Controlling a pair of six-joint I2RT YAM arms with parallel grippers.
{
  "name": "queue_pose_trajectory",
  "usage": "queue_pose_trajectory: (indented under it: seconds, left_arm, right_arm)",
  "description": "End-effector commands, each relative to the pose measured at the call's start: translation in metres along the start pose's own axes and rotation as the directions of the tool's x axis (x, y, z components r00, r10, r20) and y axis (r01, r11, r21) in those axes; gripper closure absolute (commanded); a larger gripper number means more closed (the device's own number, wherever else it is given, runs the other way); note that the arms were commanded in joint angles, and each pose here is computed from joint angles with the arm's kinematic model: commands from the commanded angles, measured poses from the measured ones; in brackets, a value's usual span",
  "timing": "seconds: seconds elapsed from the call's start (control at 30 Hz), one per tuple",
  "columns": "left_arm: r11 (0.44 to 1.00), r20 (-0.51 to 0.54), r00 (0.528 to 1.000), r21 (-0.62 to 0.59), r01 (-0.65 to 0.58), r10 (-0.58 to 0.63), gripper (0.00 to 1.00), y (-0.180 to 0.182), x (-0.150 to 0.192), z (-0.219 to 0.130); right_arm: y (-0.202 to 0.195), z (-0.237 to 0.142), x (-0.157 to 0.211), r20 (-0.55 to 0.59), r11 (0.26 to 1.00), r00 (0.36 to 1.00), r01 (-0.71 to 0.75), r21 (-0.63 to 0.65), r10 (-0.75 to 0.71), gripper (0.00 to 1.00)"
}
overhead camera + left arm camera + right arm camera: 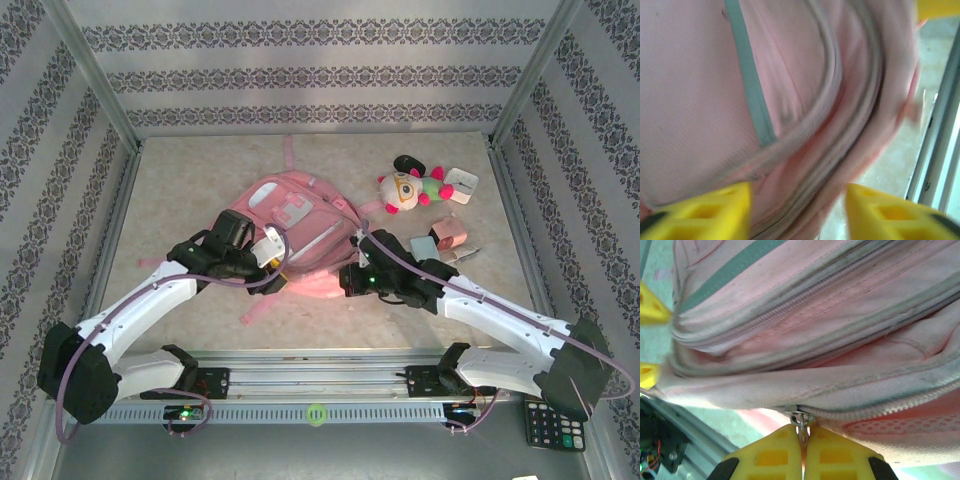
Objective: Pack the student bag
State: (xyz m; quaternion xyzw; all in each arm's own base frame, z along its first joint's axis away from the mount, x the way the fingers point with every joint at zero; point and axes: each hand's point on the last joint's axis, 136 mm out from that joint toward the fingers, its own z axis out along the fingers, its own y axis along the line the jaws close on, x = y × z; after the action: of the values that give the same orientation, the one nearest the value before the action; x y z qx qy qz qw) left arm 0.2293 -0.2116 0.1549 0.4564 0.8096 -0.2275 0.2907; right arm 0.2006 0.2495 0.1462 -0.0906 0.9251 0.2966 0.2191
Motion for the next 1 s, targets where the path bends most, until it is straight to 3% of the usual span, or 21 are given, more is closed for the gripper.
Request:
queue_pose_trajectory:
  seconds: [0.0, 0.17, 0.3, 0.37, 0.47, 0.53, 0.73, 0.83, 0.97]
  left_arm:
    - [0.999, 0.085, 0.995, -0.016, -0.048, 0.05, 0.16, -0.005, -0.024, -0.011]
    - [0.987, 0.119, 0.98, 0.001, -0.158, 0.157, 0.12, -0.028, -0.044, 0.0]
    - [0.972, 0.089, 0.971, 0.056, -0.227, 0.221, 0.1, -0.048, -0.04, 0.028]
    - [0.976, 0.076, 0.973, 0.009, -0.219, 0.217, 0.11, -0.044, -0.04, 0.043]
    - [0.983, 0.056, 0.984, -0.069, -0.168, 0.172, 0.25, -0.028, -0.033, 0.061]
    - [0.983, 0.025, 0.986, -0.087, -0.162, 0.165, 0.44, -0.022, -0.024, 0.07]
    - [0.982, 0.048, 0.983, 0.046, -0.181, 0.178, 0.91, -0.047, 0.0, 0.08]
    - [0.978, 0.11, 0.986, 0.154, -0.141, 0.125, 0.98, -0.065, 0.001, 0.084]
    - [0.971, 0.168, 0.985, 0.226, -0.07, 0.032, 1.0, -0.075, -0.006, 0.09]
  right_arm:
    - [0.02, 0.004, 0.001, -0.014, 0.993, 0.999, 0.038, -0.116, -0.04, 1.0]
    - [0.028, 0.007, 0.009, -0.053, 0.986, 0.997, 0.05, -0.159, -0.059, 1.0]
    - [0.033, 0.01, 0.018, -0.108, 0.979, 0.992, 0.037, -0.201, -0.06, 1.0]
    - [0.036, 0.012, 0.025, -0.148, 0.975, 0.988, 0.021, -0.221, -0.055, 1.0]
    - [0.034, 0.015, 0.034, -0.21, 0.976, 0.977, -0.021, -0.217, -0.026, 1.0]
    - [0.025, 0.017, 0.038, -0.247, 0.981, 0.969, -0.078, -0.176, 0.033, 1.0]
    - [-0.006, 0.026, 0.046, -0.275, 0.986, 0.95, -0.163, -0.042, 0.146, 1.0]
    - [-0.013, 0.034, 0.043, -0.251, 0.99, 0.958, -0.143, -0.014, 0.135, 1.0]
    - [-0.023, 0.042, 0.034, -0.189, 0.996, 0.978, -0.083, 0.033, 0.088, 1.0]
